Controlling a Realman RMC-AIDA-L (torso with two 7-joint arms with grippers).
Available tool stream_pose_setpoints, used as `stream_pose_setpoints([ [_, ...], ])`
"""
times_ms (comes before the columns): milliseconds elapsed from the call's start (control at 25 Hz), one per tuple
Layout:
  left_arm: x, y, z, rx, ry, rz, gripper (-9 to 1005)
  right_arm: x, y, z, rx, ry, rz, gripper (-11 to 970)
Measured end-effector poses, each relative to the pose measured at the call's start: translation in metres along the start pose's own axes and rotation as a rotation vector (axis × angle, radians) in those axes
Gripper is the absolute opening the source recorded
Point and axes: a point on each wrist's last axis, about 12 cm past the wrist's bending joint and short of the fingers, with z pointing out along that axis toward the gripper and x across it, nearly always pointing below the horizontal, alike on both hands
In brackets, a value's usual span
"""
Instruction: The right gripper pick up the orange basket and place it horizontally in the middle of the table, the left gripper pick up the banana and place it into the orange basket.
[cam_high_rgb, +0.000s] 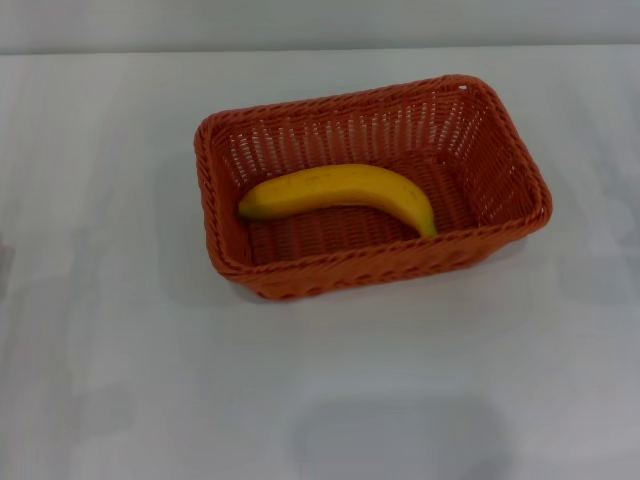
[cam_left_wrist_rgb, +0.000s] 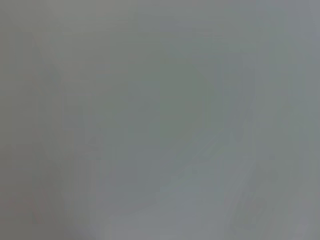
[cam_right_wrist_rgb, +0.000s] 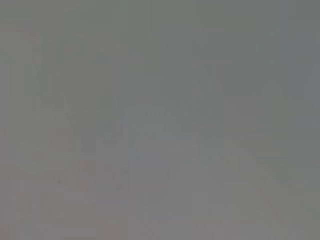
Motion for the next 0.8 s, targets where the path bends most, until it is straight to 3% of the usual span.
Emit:
stream_pose_setpoints([
  [800,0.0038,-0.0010,-0.0095,-0.016,0.018,-0.033,884,0.0017,0.0042,-0.0037,-0.015,-0.006,0.008,840],
])
